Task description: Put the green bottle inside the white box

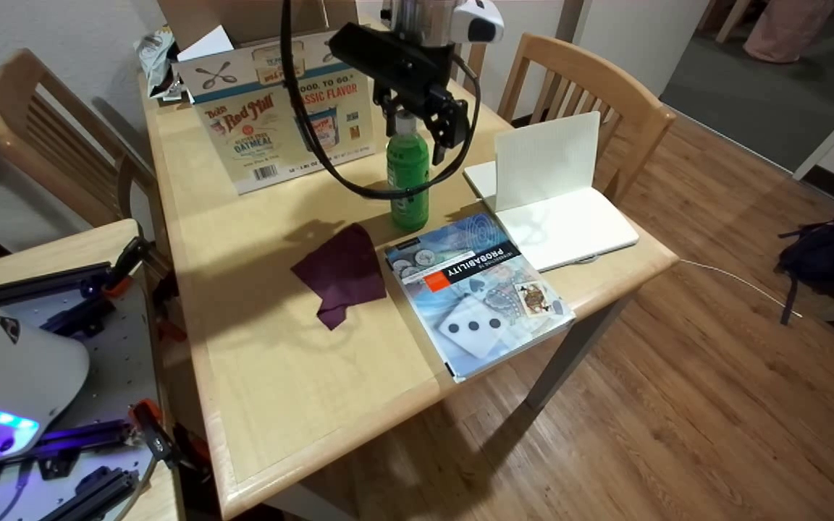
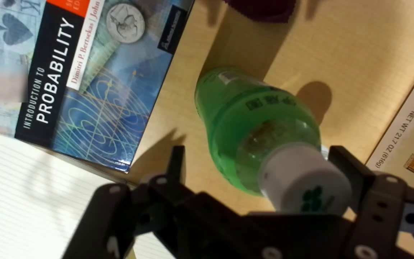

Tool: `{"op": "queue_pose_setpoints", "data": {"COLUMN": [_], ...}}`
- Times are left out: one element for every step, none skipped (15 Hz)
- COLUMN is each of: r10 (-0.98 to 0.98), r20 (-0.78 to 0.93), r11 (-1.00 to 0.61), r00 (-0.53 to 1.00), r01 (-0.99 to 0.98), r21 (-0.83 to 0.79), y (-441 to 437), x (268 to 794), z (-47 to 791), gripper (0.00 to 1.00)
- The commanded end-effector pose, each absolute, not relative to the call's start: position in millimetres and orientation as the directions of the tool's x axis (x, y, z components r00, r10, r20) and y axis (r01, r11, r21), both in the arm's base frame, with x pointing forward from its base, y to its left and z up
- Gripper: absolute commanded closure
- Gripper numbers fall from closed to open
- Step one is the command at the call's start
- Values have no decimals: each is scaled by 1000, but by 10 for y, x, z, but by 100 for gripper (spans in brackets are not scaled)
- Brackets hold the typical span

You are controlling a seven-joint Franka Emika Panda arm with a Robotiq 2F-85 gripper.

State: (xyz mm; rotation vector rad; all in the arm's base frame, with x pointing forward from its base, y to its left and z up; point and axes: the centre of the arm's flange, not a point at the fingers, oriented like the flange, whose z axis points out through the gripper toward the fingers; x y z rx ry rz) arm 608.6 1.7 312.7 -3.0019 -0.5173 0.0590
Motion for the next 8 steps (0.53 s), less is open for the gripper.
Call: {"op": "queue_pose_setpoints", "data": {"r10": [336,336,330,325,324,327,329,330], "r20": [-25,-28,-33,-32,-35,-33,-31,-34], "r11": [-938,-939,-941,-943,-944,-943,-943,-943], "r00": [942,942,943,945,945,944,944,943], "r01": [332,332,326,322,321,324,327,328], "r21": [-97,-91,-88,-81,-77,-68,-60,-47], "y": [28,37,40,47,51,57,71,79], "x": [6088,6084,6076,6078,6082,6086,6098,6105], "z": [3140,3149,3161,3175,3193,3219,3249,3286], "gripper": [0,0,0,0,0,0,0,0]}}
